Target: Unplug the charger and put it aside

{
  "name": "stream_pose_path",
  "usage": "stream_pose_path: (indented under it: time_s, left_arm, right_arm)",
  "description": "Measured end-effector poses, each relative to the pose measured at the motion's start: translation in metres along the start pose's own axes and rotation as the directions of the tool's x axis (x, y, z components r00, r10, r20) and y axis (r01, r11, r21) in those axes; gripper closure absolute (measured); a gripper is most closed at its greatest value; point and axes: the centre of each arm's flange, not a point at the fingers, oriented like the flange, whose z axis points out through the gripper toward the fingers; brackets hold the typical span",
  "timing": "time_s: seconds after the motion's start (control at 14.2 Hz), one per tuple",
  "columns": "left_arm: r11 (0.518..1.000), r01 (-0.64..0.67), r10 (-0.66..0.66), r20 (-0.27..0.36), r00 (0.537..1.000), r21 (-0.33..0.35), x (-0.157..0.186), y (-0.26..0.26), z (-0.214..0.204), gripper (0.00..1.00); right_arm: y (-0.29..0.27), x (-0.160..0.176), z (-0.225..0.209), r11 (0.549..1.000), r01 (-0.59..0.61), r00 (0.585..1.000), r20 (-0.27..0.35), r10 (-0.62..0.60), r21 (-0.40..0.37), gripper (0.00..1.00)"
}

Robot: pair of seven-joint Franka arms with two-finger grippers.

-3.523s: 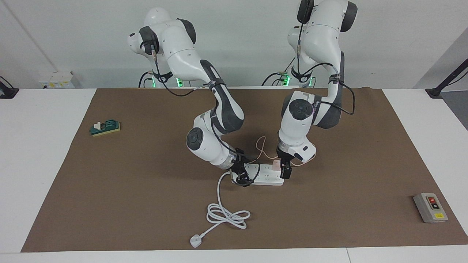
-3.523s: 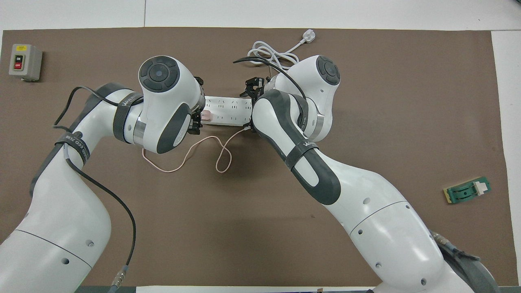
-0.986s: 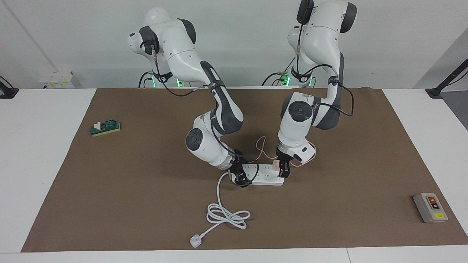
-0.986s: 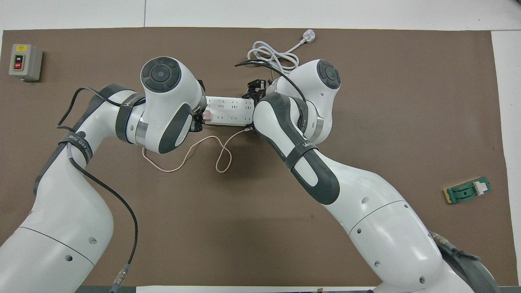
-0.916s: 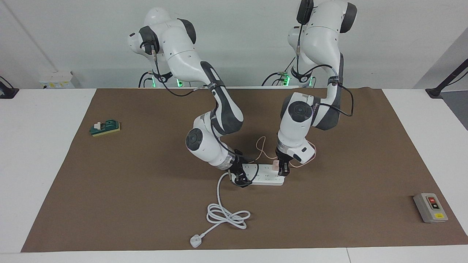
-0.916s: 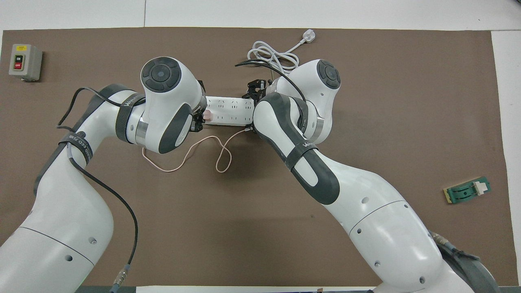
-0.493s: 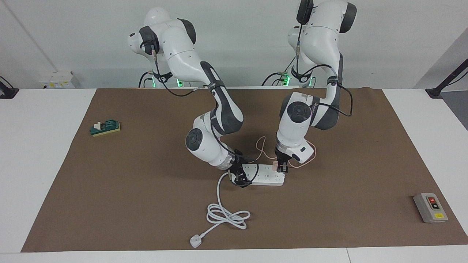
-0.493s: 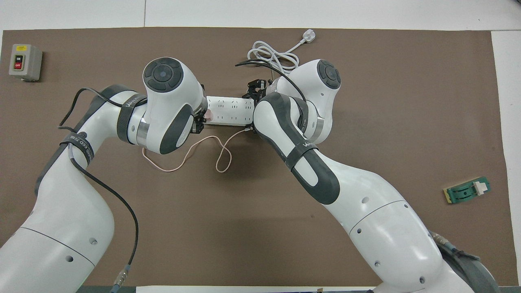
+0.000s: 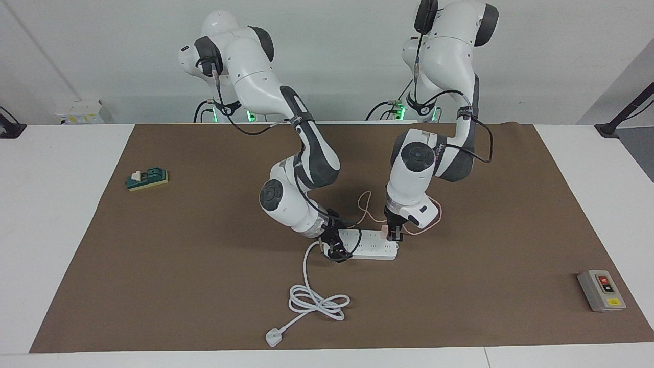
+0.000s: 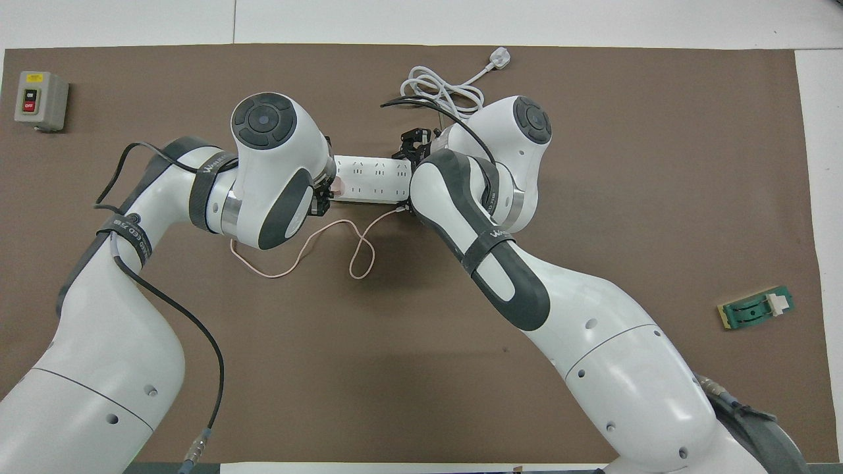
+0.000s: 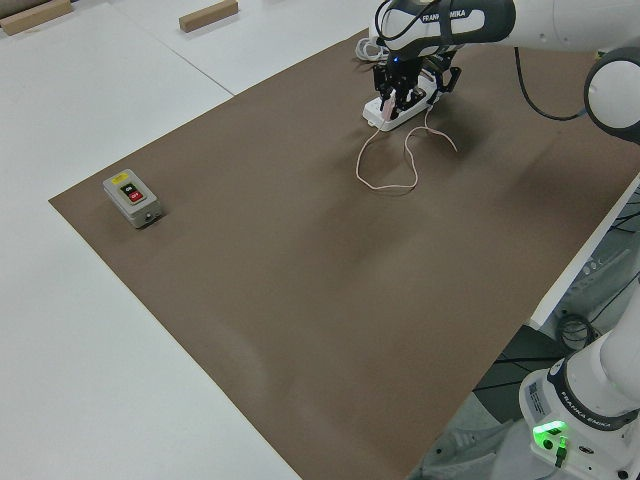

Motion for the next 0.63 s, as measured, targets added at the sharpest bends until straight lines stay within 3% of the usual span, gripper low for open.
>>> stream_pose_path:
  time_s: [0.21,0.49,0.63]
  left_arm:
    - [1.000,-0.014,0.014,-0.006,1.000,0.011,-0.001,0.006,-0.028,0.68]
    - [1.000,-0.026,0.026,0.000,1.000,-0.004,0.009,0.010,-0.140,0.68]
    - [0.999,-0.032,0.032,0.003,0.999,0.005,0.010,0.008,-0.144,0.68]
  right_arm:
    - [0.000,0.000,0.000,1.000,0.000,1.000,0.000,0.000,0.000,0.04]
    - [0.000,0.000,0.000,1.000,0.000,1.000,0.000,0.000,0.000,0.04]
    - [0.000,0.000,0.000,1.000,0.000,1.000,0.000,0.000,0.000,0.04]
